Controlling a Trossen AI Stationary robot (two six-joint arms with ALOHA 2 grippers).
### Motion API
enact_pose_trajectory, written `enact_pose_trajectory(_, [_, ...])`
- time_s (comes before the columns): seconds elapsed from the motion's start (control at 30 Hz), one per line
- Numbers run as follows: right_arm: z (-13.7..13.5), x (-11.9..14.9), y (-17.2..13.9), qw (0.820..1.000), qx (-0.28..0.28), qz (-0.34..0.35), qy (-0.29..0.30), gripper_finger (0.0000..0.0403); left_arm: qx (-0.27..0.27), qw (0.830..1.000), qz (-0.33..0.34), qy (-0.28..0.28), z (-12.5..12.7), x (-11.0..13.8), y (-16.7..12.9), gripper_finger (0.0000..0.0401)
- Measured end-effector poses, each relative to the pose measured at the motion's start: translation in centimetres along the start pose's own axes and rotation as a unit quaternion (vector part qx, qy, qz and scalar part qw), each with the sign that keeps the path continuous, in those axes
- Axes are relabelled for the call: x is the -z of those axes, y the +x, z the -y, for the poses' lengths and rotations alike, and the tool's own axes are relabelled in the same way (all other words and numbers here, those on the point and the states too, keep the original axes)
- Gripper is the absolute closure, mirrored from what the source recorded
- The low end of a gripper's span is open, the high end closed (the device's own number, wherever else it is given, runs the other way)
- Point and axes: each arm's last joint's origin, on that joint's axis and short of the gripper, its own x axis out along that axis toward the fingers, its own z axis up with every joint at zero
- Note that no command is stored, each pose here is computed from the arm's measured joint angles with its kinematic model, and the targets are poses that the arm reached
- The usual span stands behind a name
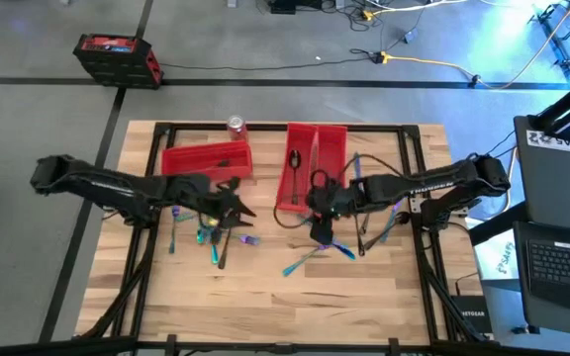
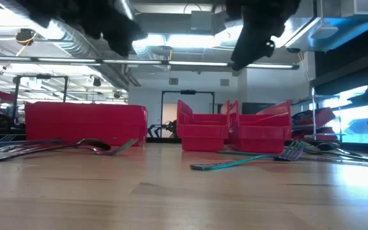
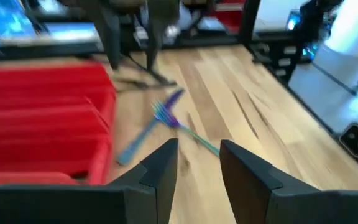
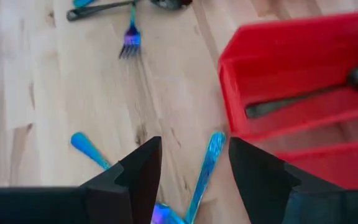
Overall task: Sort silverware
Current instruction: Put the blue fork into the left red bin
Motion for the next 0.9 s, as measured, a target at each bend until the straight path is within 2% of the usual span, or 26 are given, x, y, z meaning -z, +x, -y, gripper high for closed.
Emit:
enact_pose_trajectory(0.1, [-1.4, 1.2, -0.4, 0.999, 0.027, -0.005, 0.046, 0.0233, 0.027, 0.999, -0.026, 0.006, 1.1, 1.3, 2.4, 0.0293])
enact_pose_trajectory(0.2, [-3.0, 2.5, -0.8, 0.998, 0.039, -0.005, 0.042, 0.0254, 0.05, 0.998, -0.03, 0.03, 2.6, 2.4, 4.5, 0.0293])
enact_pose_trajectory(0.3, [-3.7, 4.1, -0.5, 0.998, 0.046, -0.017, 0.051, 0.0294, 0.056, 0.997, -0.046, 0.019, 4.0, 4.0, 6.5, 0.0293])
enact_pose_trajectory(0.5, [-2.9, 6.8, 1.4, 0.993, 0.078, -0.027, 0.088, 0.0391, 0.057, 0.998, -0.028, -0.022, 5.6, 5.5, 8.6, 0.0294])
enact_pose_trajectory(0.7, [-1.7, 9.5, 3.7, 0.992, 0.07, -0.031, 0.102, 0.0401, 0.027, 0.998, -0.024, -0.05, 6.3, 5.9, 9.0, 0.0294])
enact_pose_trajectory(0.9, [-0.7, 12.1, 5.3, 0.994, 0.04, -0.051, 0.091, 0.0402, 0.053, 0.995, -0.012, -0.083, 6.9, 5.6, 8.9, 0.0294])
